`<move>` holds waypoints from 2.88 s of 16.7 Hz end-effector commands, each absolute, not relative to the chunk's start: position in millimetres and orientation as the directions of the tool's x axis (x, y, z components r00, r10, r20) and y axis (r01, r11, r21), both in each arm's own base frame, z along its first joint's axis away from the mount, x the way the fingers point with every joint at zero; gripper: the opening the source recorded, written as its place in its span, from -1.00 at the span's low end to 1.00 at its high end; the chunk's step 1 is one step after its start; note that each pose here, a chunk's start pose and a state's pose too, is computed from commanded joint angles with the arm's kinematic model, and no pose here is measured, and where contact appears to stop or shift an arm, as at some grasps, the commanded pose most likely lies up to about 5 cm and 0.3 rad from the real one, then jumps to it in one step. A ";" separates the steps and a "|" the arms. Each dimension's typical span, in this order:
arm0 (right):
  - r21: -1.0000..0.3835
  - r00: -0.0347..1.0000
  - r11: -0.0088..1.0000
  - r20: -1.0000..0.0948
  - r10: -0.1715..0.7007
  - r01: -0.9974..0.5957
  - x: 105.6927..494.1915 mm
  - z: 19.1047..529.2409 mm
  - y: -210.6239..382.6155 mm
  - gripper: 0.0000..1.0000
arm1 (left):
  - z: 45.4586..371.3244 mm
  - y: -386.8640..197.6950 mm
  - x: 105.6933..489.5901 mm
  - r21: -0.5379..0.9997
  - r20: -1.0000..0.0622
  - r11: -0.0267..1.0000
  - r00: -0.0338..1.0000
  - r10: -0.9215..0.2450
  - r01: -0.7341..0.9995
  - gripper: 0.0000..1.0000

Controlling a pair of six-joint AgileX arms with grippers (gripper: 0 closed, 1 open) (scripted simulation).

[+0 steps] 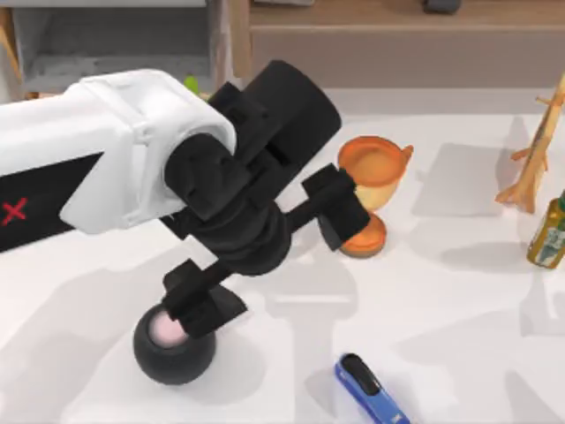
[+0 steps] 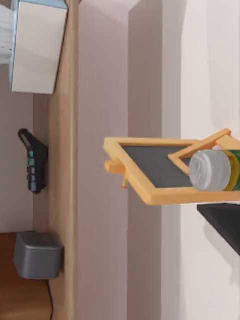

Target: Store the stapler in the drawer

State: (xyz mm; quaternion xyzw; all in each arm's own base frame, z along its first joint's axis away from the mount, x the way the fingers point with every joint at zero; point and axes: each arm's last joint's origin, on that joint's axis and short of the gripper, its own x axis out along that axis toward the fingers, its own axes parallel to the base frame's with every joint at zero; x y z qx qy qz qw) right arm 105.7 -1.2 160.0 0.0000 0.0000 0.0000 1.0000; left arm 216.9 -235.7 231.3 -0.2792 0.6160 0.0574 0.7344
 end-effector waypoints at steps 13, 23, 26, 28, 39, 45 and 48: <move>0.000 1.000 1.000 0.000 0.000 0.000 105.7 160.0 -1.2 1.00 | 162.7 -353.5 188.5 0.003 -1.000 0.804 -0.002 0.003 -0.594 1.00; 0.000 1.000 1.000 0.000 0.000 0.000 105.7 160.0 -1.2 1.00 | 112.7 -353.4 188.4 0.003 -1.000 0.804 -0.002 0.003 -0.594 1.00; 0.000 1.000 1.000 0.000 0.000 0.000 105.7 160.0 -1.2 1.00 | 112.7 -353.4 188.4 0.003 -1.000 0.804 -0.002 0.003 -0.594 0.85; 0.000 1.000 1.000 0.000 0.000 0.000 105.7 160.0 -1.2 1.00 | 112.7 -353.4 188.4 0.003 -1.000 0.804 -0.002 0.003 -0.594 0.55; 0.000 1.000 1.000 0.000 0.000 0.000 105.7 160.0 -1.2 1.00 | 112.7 -353.4 188.4 0.003 -1.000 0.804 -0.002 0.003 -0.594 -1.00; 0.000 1.000 1.000 0.000 0.000 0.000 105.7 160.0 -1.2 1.00 | 112.7 -353.4 188.4 0.003 -1.000 0.804 -0.002 0.003 -0.594 -1.00; 0.000 1.000 1.000 0.000 0.000 0.000 105.7 160.0 -1.2 1.00 | 114.7 -353.7 188.8 -0.001 -1.000 0.804 0.000 -0.001 -0.595 -1.00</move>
